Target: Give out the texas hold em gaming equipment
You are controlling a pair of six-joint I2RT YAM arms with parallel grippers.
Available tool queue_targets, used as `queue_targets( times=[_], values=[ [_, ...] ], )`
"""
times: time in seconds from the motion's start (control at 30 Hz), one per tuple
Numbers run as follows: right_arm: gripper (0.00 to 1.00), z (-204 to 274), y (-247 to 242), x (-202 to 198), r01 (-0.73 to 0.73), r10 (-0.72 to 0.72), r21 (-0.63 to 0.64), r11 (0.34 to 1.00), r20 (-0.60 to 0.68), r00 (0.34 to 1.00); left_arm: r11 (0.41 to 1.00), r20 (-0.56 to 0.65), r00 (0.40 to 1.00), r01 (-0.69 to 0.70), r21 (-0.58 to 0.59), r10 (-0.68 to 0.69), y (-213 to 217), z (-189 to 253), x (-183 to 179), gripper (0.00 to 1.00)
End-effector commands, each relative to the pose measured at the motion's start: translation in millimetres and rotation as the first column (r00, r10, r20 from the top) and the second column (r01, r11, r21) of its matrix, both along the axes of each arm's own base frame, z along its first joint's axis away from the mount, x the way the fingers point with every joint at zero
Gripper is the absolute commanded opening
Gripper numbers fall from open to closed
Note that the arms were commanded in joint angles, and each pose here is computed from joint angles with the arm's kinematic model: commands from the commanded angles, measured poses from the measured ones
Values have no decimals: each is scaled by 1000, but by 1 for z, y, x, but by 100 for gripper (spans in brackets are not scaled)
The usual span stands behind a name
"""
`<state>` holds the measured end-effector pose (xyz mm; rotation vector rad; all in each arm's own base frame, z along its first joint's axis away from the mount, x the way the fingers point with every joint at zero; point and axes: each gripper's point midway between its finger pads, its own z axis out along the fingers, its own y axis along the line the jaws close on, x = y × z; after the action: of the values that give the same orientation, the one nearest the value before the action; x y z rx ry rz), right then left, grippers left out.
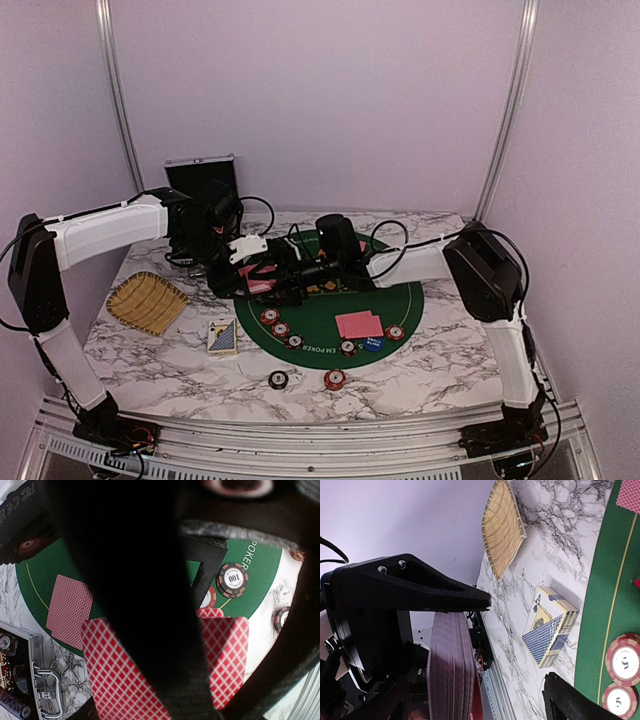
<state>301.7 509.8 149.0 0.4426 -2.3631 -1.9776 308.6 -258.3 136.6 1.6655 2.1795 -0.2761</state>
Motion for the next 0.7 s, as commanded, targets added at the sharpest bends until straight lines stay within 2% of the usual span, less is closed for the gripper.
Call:
queue_targets(
  times=[0.0, 0.67],
  values=[
    [90, 34, 18, -3, -41, 34, 112, 993, 60, 998, 1000, 18, 1000, 2, -31, -1, -4, 15, 1, 0],
    [88, 21, 45, 2, -61, 58, 127, 990, 24, 998, 1000, 8, 1000, 2, -29, -2, -3, 12, -1, 0]
  ],
)
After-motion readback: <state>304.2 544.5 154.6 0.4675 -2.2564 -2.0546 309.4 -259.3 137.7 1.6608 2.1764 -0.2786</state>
